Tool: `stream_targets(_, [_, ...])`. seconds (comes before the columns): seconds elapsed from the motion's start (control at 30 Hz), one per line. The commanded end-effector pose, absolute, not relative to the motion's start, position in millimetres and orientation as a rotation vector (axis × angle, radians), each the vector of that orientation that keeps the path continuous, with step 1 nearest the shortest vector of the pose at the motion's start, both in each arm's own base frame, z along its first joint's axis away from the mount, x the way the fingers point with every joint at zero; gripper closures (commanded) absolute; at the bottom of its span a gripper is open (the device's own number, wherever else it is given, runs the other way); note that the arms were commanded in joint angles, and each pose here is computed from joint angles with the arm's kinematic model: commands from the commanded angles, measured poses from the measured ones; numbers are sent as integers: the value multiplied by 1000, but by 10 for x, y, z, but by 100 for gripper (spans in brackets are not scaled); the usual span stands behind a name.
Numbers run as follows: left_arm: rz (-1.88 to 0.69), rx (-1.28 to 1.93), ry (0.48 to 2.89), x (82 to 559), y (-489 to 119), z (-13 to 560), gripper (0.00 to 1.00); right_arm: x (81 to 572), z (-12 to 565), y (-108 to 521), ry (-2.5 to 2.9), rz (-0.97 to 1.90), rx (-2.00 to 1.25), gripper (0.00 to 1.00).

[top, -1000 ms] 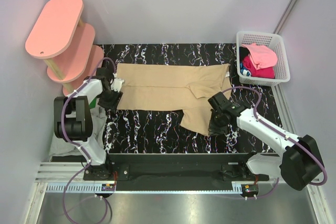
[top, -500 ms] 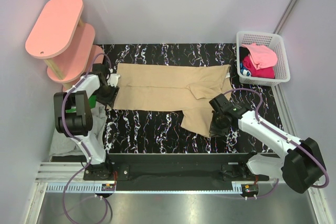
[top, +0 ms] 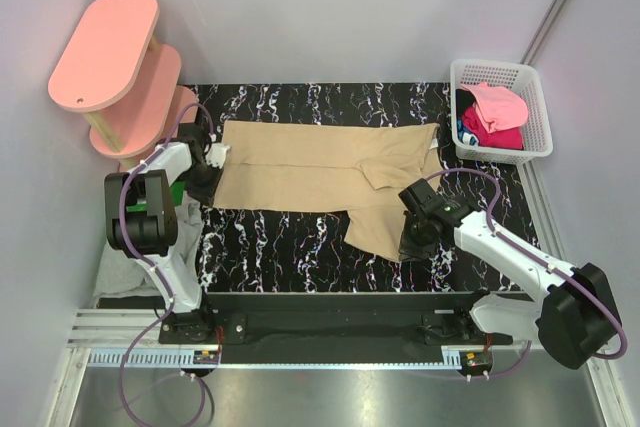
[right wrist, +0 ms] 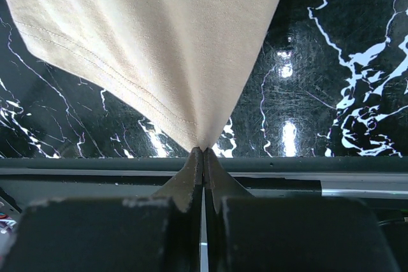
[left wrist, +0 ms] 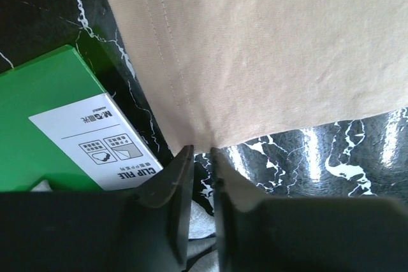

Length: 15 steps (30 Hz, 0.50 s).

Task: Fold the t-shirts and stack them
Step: Fold the tshirt

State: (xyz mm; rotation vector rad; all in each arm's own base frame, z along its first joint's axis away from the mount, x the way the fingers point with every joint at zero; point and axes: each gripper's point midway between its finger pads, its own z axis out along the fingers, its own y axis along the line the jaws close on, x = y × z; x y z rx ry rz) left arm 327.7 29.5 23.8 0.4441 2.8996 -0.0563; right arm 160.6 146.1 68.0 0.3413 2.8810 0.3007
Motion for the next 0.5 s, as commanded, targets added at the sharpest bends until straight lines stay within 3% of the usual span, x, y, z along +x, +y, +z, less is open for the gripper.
stream_targets(0.0, [-104,457,2883,3302,234,218,89,1588,744,1452,2865,300,352,100])
stream_targets(0.1, [-98,467,2882,3270,245,234,99,1595,766,1449,2859,301,348,100])
stream_targets(0.23, [-82,475,2873,3264,255,282,100,1628,817,1451,2845,300,344,100])
stream_targets(0.27, [-75,472,2868,3267,266,309,97,1630,824,1459,2845,303,339,100])
stream_targets(0.3, [-65,473,2865,3271,272,327,87,1632,829,1453,2844,301,341,100])
stream_targets(0.33, [-59,470,2862,3274,283,341,67,1630,834,1455,2845,302,339,100])
stream_targets(0.47, [-17,472,2850,3289,323,397,55,1605,802,1445,2854,296,337,100])
